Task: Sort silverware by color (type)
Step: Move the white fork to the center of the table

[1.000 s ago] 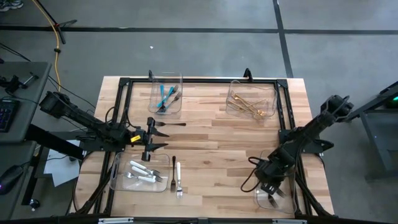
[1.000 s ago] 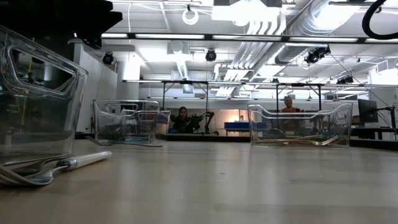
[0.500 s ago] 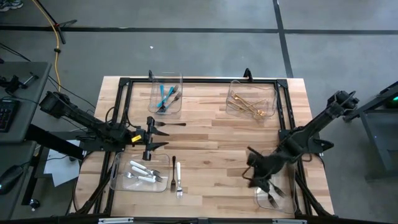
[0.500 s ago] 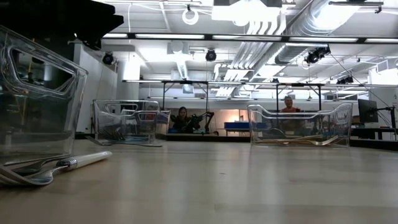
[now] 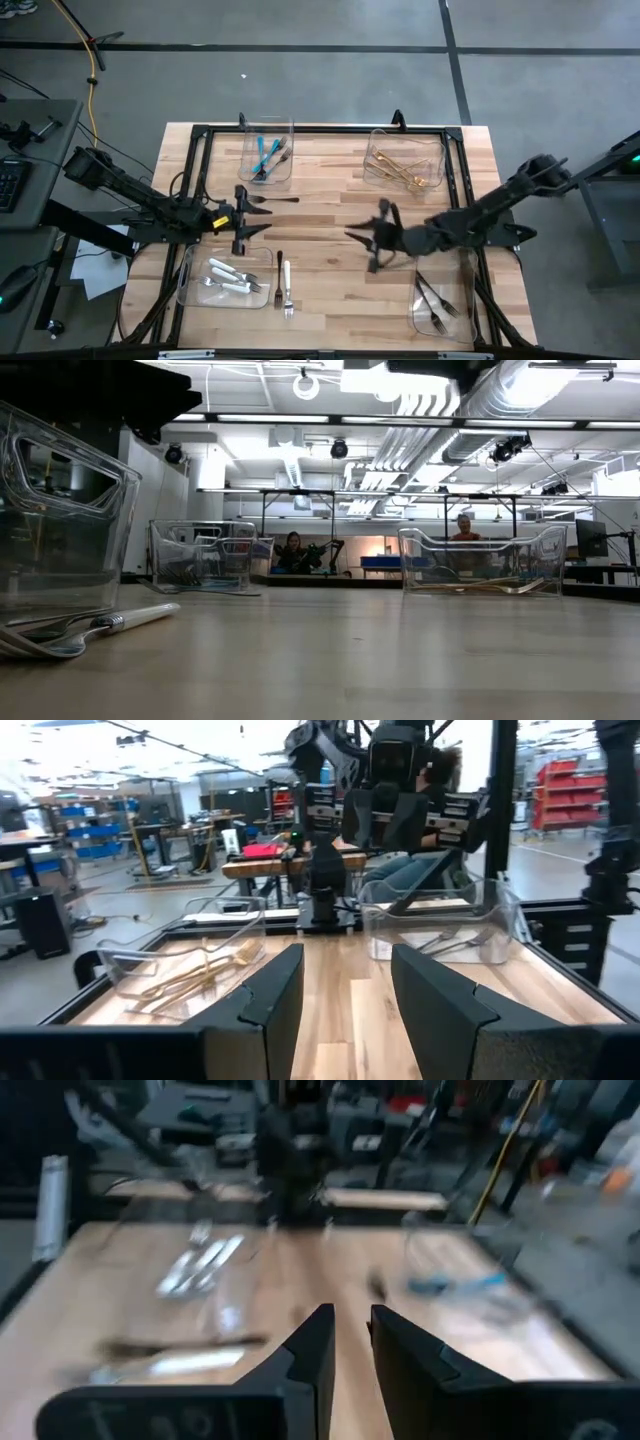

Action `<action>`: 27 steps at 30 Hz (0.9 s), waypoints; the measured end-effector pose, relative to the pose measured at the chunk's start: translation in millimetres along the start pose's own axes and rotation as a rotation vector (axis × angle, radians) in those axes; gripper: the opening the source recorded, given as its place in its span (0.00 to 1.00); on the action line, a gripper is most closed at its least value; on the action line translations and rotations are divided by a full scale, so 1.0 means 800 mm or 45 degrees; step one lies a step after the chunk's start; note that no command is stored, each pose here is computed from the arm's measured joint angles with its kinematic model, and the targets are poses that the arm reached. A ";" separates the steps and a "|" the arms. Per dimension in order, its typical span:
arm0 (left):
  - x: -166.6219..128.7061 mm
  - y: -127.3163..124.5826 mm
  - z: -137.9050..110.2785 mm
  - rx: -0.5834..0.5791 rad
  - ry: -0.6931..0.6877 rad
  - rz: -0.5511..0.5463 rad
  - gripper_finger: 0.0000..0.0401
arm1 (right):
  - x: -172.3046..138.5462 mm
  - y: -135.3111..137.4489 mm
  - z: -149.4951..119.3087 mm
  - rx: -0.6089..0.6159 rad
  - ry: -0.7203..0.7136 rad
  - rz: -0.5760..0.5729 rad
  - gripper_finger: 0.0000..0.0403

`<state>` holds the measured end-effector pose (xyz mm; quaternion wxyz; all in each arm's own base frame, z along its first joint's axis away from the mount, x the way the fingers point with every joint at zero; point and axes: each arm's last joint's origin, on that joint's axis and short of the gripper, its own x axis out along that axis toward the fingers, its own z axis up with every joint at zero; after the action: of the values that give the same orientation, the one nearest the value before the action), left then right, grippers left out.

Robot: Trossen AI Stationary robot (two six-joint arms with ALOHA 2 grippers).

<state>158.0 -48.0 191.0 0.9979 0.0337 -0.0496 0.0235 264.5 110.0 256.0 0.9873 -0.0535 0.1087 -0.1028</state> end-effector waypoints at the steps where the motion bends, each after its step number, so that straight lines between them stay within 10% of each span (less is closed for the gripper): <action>1: 0.000 0.000 0.000 0.000 0.001 0.014 0.36 | 0.011 -0.004 0.000 -0.019 -0.031 -0.006 0.16; 27: 0.004 0.000 0.008 -0.080 -0.020 0.059 0.36 | 0.089 -0.048 -0.017 0.047 -0.217 0.174 0.16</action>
<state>160.2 -48.2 198.1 0.9973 0.0012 -0.0590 0.0446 322.0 56.3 232.8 0.9985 -0.0363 0.0258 -0.0323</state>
